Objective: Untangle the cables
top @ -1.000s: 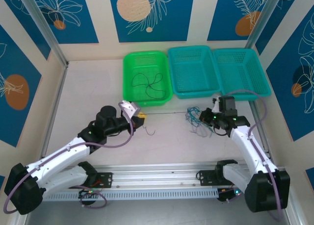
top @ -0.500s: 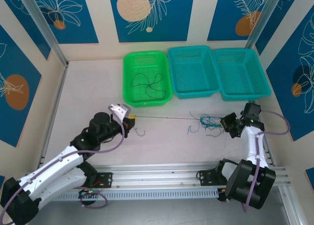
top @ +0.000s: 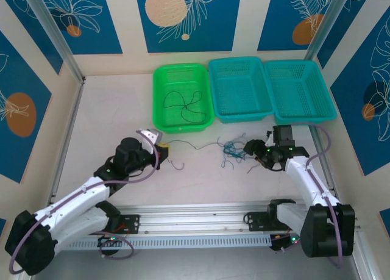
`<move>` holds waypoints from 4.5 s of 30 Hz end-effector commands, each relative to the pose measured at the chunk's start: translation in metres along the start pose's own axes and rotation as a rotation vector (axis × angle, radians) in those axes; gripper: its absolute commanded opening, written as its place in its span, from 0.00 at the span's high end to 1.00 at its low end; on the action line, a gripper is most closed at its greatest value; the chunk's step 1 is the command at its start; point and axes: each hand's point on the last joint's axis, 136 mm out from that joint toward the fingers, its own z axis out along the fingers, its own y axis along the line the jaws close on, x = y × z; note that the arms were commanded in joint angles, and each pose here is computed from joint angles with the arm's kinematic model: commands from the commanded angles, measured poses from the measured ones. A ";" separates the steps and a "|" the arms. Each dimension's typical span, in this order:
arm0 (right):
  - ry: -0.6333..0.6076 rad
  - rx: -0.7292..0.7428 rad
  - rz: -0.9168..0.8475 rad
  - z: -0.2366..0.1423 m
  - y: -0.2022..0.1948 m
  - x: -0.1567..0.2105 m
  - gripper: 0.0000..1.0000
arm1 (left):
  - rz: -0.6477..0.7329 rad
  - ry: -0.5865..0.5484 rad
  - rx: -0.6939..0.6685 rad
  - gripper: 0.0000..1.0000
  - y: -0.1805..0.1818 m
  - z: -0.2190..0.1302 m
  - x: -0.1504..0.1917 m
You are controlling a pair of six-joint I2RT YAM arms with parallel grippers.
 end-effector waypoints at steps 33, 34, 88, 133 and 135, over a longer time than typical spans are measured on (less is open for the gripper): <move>0.040 0.298 -0.152 0.070 -0.005 -0.028 0.98 | -0.066 -0.096 -0.517 1.00 0.072 -0.105 -0.002; 0.020 0.289 -0.113 0.062 -0.011 -0.033 0.98 | -0.068 -0.079 -0.562 1.00 0.079 -0.112 0.003; 0.063 -0.251 -0.509 -0.026 0.161 0.024 1.00 | 0.159 -0.181 0.395 0.40 -0.145 0.081 -0.068; 0.080 -0.282 -0.442 -0.021 0.125 0.025 0.98 | 0.307 -0.186 0.427 0.80 -0.126 0.049 -0.071; 0.090 -0.327 -0.473 -0.025 0.135 0.030 0.98 | 0.299 -0.180 0.458 0.76 -0.130 0.057 -0.067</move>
